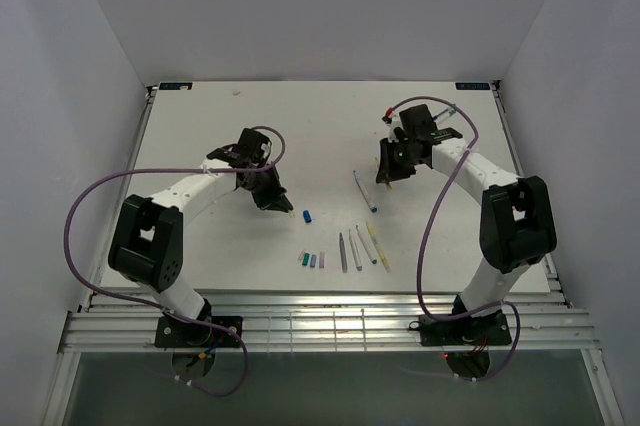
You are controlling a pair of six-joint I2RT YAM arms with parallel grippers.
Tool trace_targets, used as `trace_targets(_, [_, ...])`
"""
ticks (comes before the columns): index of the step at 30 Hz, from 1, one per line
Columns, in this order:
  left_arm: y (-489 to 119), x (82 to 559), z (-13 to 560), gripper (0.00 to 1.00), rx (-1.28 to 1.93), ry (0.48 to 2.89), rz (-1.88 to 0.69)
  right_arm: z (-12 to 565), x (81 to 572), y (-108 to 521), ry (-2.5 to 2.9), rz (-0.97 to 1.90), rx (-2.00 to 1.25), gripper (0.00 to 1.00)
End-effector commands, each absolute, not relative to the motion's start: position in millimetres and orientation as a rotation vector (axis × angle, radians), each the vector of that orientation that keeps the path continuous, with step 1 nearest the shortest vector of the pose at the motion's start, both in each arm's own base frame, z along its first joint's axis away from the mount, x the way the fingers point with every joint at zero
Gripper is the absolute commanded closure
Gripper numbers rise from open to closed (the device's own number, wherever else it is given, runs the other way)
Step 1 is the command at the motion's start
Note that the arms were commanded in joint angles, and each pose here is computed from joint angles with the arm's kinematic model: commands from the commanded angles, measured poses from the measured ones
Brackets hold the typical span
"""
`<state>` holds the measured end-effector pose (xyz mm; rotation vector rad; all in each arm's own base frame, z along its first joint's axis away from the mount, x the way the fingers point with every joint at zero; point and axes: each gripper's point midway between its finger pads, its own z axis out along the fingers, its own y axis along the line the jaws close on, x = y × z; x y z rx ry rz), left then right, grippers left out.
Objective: Open the pen caps
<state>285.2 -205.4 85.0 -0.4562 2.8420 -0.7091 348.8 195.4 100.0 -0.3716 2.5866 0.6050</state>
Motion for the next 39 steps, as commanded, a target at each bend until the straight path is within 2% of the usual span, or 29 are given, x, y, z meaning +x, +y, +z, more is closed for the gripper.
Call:
trace_targets(1, [-215.1, 294.4, 86.7, 1.00, -0.375, 2.804, -0.759, 92.2, 361.9, 186.8, 2.579, 0.522, -0.421, 0.92])
trace_targets(12, [-218.2, 292.9, 42.1, 0.98, -0.327, 2.900, -0.681, 62.1, 384.3, 173.0, 2.623, 0.389, -0.380, 0.91])
trace_targets(19, [-217.8, 295.7, 28.2, 0.97, -0.310, 2.914, -0.660, 37.8, 375.2, 168.8, 2.674, 0.409, -0.383, 0.89])
trace_targets(39, [-216.8, 290.5, 22.2, 0.73, -0.326, 2.941, -0.654, 21.1, 354.9, 182.3, 2.719, 0.522, -0.356, 0.65])
